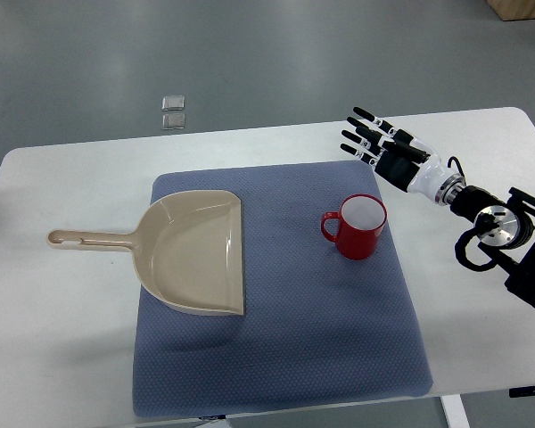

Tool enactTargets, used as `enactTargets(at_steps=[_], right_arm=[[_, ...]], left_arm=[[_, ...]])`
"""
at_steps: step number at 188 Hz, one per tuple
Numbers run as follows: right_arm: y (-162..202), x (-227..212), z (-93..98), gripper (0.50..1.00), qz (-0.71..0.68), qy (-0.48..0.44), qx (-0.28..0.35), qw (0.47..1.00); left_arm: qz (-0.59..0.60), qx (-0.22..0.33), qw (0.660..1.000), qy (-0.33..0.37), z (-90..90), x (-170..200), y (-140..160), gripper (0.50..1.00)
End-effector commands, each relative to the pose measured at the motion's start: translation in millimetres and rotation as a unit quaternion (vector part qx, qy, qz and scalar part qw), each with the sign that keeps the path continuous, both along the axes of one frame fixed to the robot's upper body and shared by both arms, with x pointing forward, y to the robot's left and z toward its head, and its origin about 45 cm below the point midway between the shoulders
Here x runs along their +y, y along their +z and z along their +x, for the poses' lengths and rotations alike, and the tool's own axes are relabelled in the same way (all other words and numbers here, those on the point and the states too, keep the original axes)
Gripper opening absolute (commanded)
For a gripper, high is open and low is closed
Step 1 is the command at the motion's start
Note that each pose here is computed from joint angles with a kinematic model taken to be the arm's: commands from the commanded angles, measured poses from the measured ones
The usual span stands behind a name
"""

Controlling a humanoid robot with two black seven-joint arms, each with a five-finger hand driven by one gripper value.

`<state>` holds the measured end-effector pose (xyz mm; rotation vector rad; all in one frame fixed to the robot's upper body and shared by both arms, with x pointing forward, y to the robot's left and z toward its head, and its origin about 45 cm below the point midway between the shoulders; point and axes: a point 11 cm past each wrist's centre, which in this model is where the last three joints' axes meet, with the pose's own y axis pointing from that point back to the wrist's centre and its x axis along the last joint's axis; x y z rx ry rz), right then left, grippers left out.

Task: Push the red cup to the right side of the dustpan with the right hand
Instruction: 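Lower the right hand toward the red mug's side farthest from the dustpan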

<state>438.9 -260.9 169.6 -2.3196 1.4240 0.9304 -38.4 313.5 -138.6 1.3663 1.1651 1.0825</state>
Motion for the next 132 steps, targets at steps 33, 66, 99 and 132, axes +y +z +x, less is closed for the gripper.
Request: enactTargets(at_steps=[33, 66, 99, 132], right_arm=[[1.7, 0.6, 0.1, 0.932, 0.002, 0.004, -0.005, 1.000], [6.2, 5.4, -2.4, 0.932, -0.004, 0.035, -0.023, 0.999], [10.8, -11.9, -8.5, 0.932, -0.059, 0.065, -0.043, 0.995], [14.8, -35.3, -15.7, 0.934, -0.155, 0.089, -0.078, 0.981]], left_arm=[[-0.002, 0.000, 1.000, -0.001, -0.1, -0.9, 0.0, 1.000], [-0.002, 0.000, 1.000, -0.001, -0.1, -0.9, 0.0, 1.000], [-0.002, 0.000, 1.000, -0.001, -0.1, -0.9, 0.0, 1.000], [-0.002, 0.002, 1.000, -0.001, -0.5, -1.3, 0.0, 1.000]])
